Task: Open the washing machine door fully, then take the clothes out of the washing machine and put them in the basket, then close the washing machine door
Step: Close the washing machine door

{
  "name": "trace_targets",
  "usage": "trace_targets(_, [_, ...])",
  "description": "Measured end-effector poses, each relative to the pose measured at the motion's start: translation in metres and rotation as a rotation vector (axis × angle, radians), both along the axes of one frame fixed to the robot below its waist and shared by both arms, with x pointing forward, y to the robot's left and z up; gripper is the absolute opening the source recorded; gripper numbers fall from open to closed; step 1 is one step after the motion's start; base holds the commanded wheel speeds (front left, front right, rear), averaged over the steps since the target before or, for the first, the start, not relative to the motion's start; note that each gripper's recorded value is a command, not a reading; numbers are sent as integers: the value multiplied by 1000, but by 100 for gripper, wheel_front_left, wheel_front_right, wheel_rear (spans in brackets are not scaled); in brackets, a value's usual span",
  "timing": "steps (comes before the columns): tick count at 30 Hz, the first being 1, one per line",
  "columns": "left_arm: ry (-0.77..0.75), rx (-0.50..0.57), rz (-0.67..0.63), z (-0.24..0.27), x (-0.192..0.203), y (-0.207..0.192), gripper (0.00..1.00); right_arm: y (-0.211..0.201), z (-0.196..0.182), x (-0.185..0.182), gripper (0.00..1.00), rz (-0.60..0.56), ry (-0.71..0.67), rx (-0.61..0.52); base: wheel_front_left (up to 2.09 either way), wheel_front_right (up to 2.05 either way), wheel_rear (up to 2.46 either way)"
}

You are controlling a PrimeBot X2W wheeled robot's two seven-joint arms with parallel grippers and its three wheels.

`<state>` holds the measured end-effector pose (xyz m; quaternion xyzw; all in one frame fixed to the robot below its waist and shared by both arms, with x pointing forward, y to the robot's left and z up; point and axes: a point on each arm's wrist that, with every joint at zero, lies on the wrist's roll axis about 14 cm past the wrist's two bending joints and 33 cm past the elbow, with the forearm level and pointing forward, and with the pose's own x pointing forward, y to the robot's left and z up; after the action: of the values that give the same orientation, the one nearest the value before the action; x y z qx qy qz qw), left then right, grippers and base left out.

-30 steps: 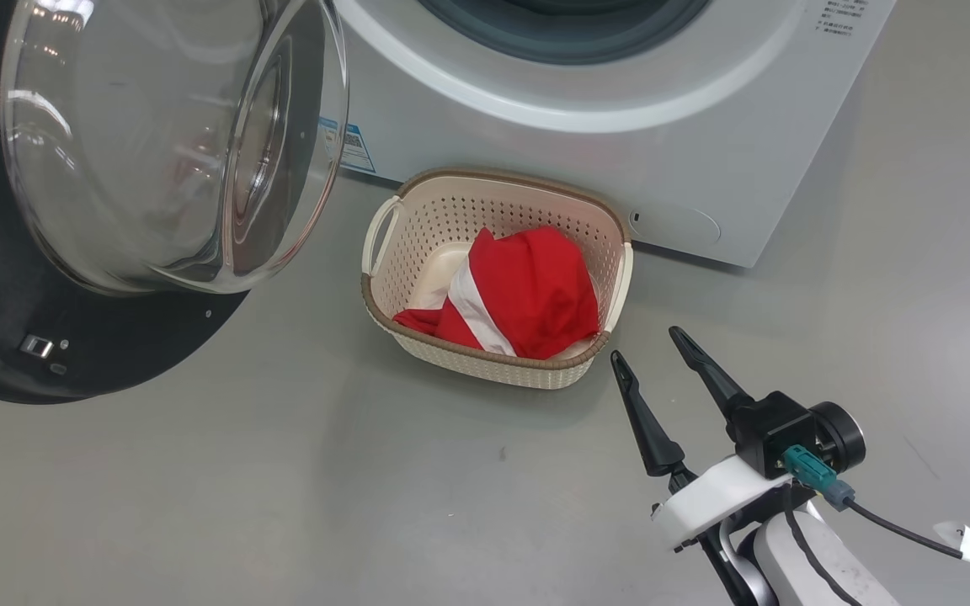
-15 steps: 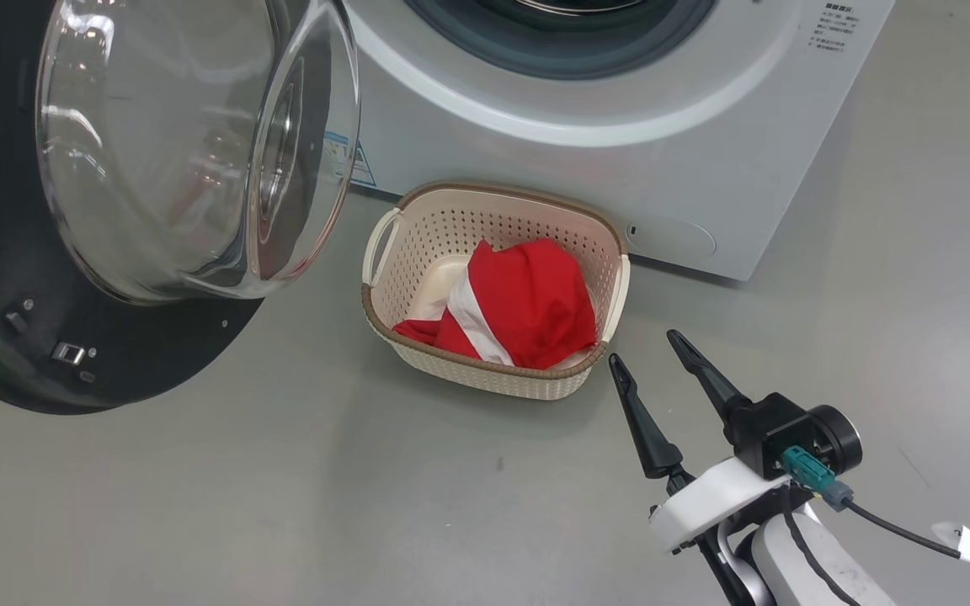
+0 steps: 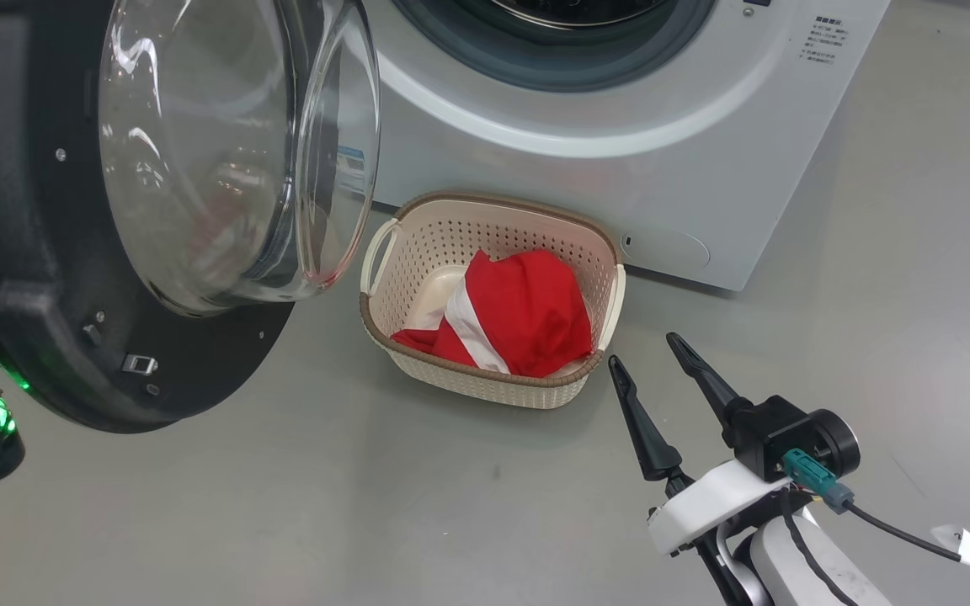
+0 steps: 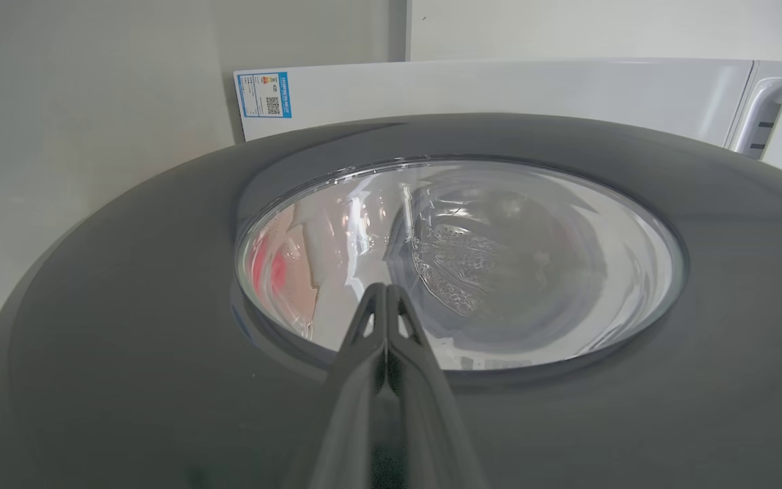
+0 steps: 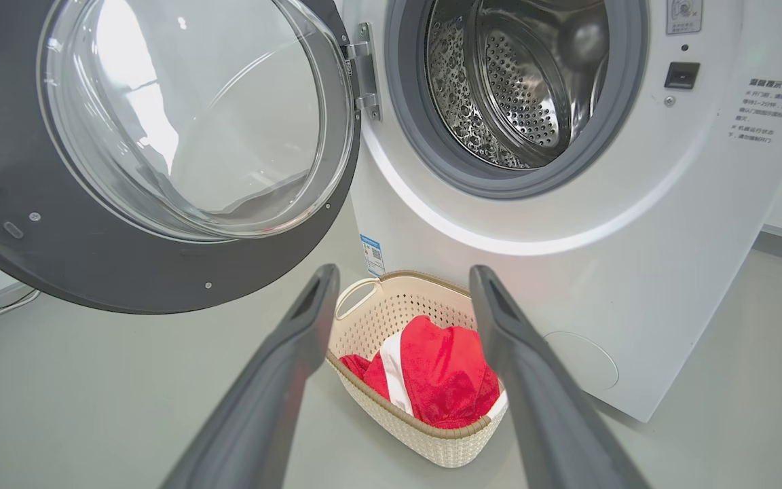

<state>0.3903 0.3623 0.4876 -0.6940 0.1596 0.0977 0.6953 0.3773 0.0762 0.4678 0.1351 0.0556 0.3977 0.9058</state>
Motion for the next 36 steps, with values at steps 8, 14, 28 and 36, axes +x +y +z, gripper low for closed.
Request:
trace_targets(8, [-24,-17,-107,0,1,-27,0,1,1,-3,100,1,1,2,0,0,0])
trace_targets(14, [-40,-47,-209,-3,-3,-56,0,2,5,-4,100,2,-7,3,0,0,0])
trace_targets(28, [-119,-116,-328,3,-4,-100,0,-1,9,-6,100,-9,-17,2,0,0,0])
trace_targets(36, [-149,-127,-348,3,-8,-108,0,-7,9,-9,100,-25,-14,-4,0,0,0])
